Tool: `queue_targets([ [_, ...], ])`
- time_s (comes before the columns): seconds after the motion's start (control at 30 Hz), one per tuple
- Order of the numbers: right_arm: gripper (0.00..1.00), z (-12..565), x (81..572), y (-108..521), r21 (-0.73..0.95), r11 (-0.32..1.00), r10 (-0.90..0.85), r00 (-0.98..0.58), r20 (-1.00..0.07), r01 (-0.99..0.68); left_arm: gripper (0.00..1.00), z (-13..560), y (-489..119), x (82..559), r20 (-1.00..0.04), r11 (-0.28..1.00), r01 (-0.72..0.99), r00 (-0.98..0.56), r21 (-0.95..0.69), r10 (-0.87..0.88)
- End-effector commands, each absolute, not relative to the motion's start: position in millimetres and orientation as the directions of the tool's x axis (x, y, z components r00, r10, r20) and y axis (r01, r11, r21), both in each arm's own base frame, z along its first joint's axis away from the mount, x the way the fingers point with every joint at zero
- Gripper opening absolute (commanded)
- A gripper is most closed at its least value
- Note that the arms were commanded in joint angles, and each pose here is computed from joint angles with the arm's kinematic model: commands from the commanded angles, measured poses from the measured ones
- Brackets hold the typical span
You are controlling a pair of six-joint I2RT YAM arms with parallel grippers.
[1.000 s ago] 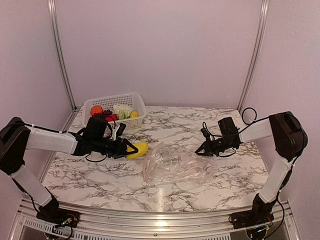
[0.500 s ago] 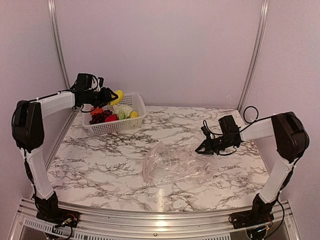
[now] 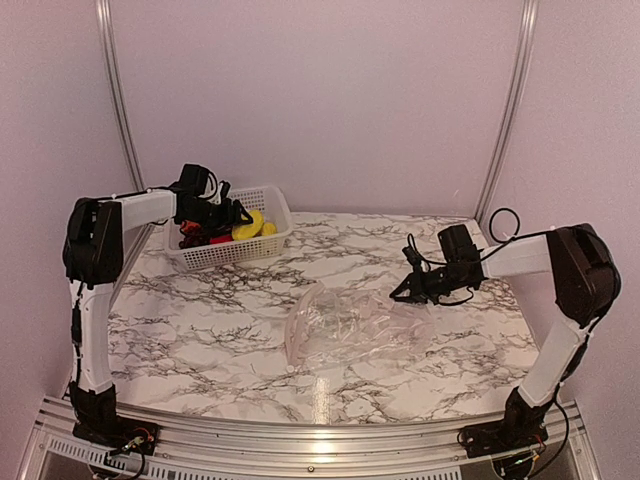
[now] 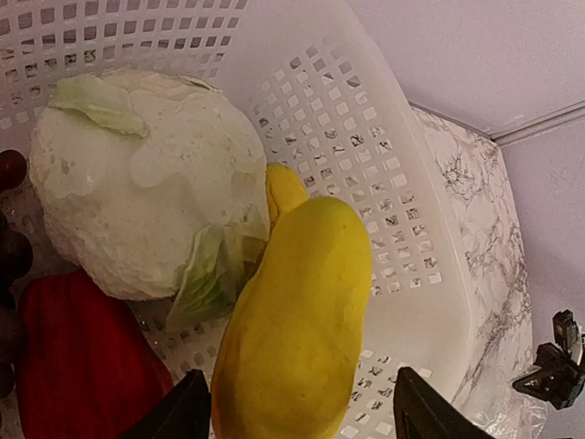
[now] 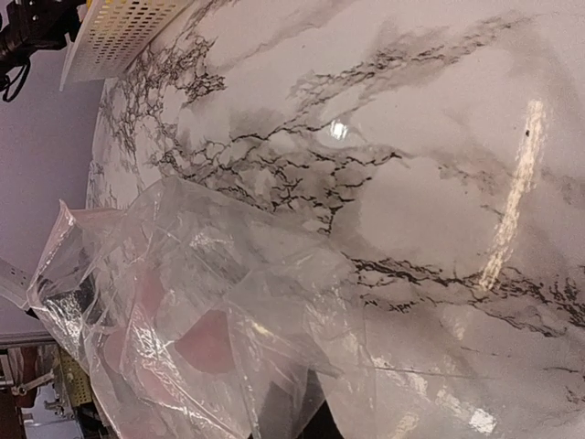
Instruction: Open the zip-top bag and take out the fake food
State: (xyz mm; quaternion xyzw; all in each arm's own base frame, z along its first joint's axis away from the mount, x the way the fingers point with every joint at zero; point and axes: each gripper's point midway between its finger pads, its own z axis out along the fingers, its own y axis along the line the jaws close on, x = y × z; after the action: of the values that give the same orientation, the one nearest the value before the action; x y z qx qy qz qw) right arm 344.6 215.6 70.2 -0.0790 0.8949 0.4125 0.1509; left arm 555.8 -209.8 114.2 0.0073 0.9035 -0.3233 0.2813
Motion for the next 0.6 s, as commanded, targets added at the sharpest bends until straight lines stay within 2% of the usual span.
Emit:
queue_targets([
  [0.0, 0.00, 93, 357, 217, 0.709, 0.640, 0.003, -0.923, -0.386, -0.294, 0.71, 142, -211, 545, -0.558, 0.792, 0.267, -0.822, -0.549, -0.109],
  [0.13, 0.00, 97, 356, 218, 0.711, 0.636, 0.009, -0.919, -0.395, -0.299, 0.78, 166, -209, 527, -0.592, 0.786, 0.305, -0.801, -0.537, -0.093],
  [0.27, 0.00, 104, 353, 219, 0.714, 0.627, 0.012, -0.912, -0.410, -0.313, 0.80, 190, -219, 486, -0.617, 0.749, 0.377, -0.786, -0.545, -0.054],
  [0.57, 0.00, 124, 345, 235, 0.720, 0.574, -0.026, -0.888, -0.460, -0.390, 0.80, 187, -321, 353, -0.595, 0.552, 0.590, -0.779, -0.588, 0.199],
])
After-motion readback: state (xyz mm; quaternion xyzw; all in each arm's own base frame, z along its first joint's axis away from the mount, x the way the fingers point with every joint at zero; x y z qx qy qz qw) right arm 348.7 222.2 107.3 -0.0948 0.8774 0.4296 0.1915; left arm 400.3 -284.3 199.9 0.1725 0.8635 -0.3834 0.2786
